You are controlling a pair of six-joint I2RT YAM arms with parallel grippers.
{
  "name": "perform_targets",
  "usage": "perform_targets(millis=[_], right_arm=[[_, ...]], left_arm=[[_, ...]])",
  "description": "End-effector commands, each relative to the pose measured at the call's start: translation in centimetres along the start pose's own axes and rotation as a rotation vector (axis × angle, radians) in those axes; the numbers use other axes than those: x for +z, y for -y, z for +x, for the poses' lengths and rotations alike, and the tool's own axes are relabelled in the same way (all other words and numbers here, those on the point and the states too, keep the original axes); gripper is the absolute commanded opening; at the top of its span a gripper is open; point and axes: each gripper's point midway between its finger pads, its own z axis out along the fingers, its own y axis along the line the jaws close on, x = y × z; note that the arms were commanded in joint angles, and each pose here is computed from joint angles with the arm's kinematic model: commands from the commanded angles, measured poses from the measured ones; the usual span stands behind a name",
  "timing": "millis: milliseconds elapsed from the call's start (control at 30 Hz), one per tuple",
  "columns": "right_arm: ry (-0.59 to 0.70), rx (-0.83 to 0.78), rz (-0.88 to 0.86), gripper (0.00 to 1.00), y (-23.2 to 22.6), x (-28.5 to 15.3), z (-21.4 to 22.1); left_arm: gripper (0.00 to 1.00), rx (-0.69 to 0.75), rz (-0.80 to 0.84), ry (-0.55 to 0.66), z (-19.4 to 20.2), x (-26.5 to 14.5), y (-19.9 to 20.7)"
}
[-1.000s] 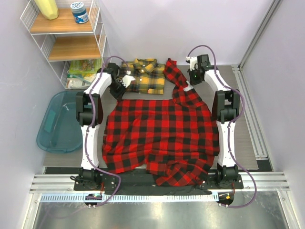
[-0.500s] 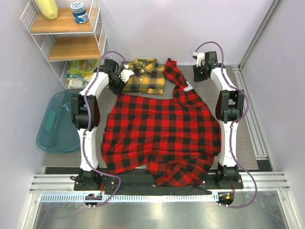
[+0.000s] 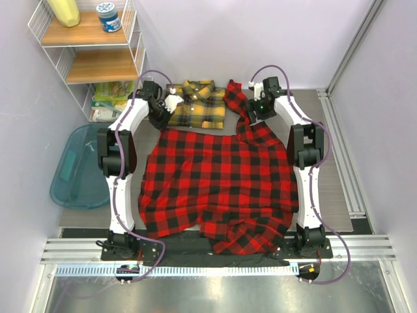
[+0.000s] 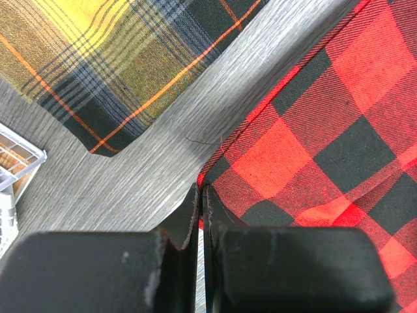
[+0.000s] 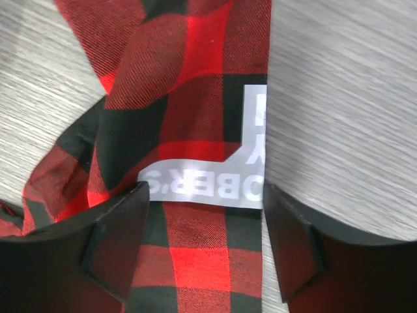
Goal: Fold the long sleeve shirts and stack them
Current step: Fold the shirt
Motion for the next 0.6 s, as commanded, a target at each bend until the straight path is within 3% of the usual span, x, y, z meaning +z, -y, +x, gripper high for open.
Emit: perform_targets(millis=[0, 67, 167, 200, 233, 567], right_arm=[[-0.043, 0.011, 0.057, 0.67, 0.5, 0.7, 0.5], [-0.108, 0.009, 0.083, 0.58, 1.0, 1.6, 2.4], [-0.171, -0.016, 0.098, 0.35, 1.1, 2.1, 4.4], [-0.18, -0.029, 0.11, 0.12, 1.3, 2.0, 4.6], [-0.176, -0.037, 0.118, 0.02, 1.6, 1.8, 4.4], [0.168, -0.078, 0.195, 0.01, 5.2, -5.9, -7.1]], left_arm=[[0.0, 0.005, -0.019, 0.024, -0.5, -0.8, -0.7], [0.0, 0.008, -0.02, 0.018, -0.3, -0.6, -0.7], [0.0, 0.002, -0.024, 0.009, -0.2, -0.4, -0.9], [0.0, -0.001, -0.019, 0.005, -0.1, -0.2, -0.9], [0.0, -0.004, -0.014, 0.009, -0.2, -0.2, -0.8], [0.0, -0.023, -0.086, 0.166, -4.5, -2.5, -2.4]])
